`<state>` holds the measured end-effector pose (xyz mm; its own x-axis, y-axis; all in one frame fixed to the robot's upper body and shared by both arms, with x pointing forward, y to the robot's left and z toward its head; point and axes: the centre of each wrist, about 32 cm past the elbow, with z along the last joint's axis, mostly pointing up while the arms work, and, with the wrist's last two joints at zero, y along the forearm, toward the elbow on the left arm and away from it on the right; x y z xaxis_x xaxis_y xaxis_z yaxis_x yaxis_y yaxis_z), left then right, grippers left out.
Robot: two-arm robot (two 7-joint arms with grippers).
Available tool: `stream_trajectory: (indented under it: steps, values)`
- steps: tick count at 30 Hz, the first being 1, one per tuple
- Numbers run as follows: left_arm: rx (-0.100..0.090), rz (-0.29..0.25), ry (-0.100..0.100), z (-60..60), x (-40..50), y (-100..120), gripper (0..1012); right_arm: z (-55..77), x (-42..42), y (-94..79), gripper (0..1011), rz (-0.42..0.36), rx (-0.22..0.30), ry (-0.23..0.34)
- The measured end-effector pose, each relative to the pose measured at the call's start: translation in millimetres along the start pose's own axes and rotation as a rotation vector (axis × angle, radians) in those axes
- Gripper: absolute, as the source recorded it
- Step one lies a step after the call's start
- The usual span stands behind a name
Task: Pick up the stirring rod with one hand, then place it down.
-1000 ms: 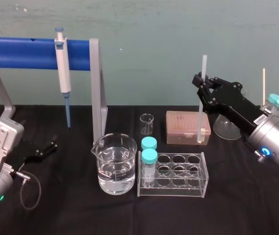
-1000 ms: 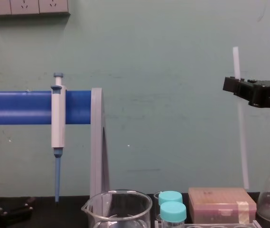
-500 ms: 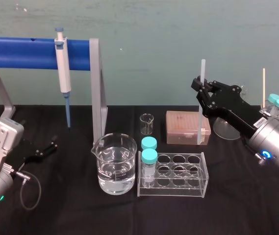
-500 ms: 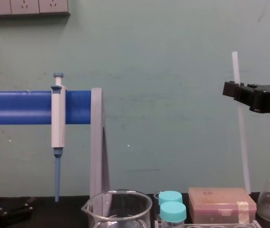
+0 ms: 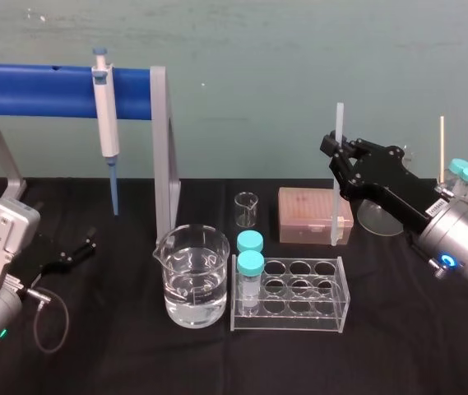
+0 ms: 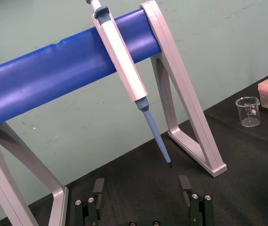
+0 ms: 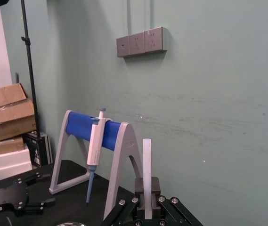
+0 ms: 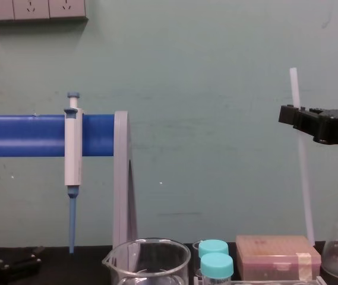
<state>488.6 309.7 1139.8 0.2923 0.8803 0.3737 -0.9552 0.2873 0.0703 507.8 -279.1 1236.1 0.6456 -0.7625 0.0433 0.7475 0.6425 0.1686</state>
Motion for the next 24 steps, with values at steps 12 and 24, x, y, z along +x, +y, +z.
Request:
stream_trajectory:
  steps: [12, 24]
  values:
    - [0.0, 0.0, 0.0, 0.0, 0.0, 0.0, 1000, -1.1, 2.1, 0.6, 74, 0.005, -0.005, 0.001]
    - [0.0, 0.0, 0.0, 0.0, 0.0, 0.0, 1000, -2.9, 6.4, 1.1, 74, 0.0, -0.011, 0.004]
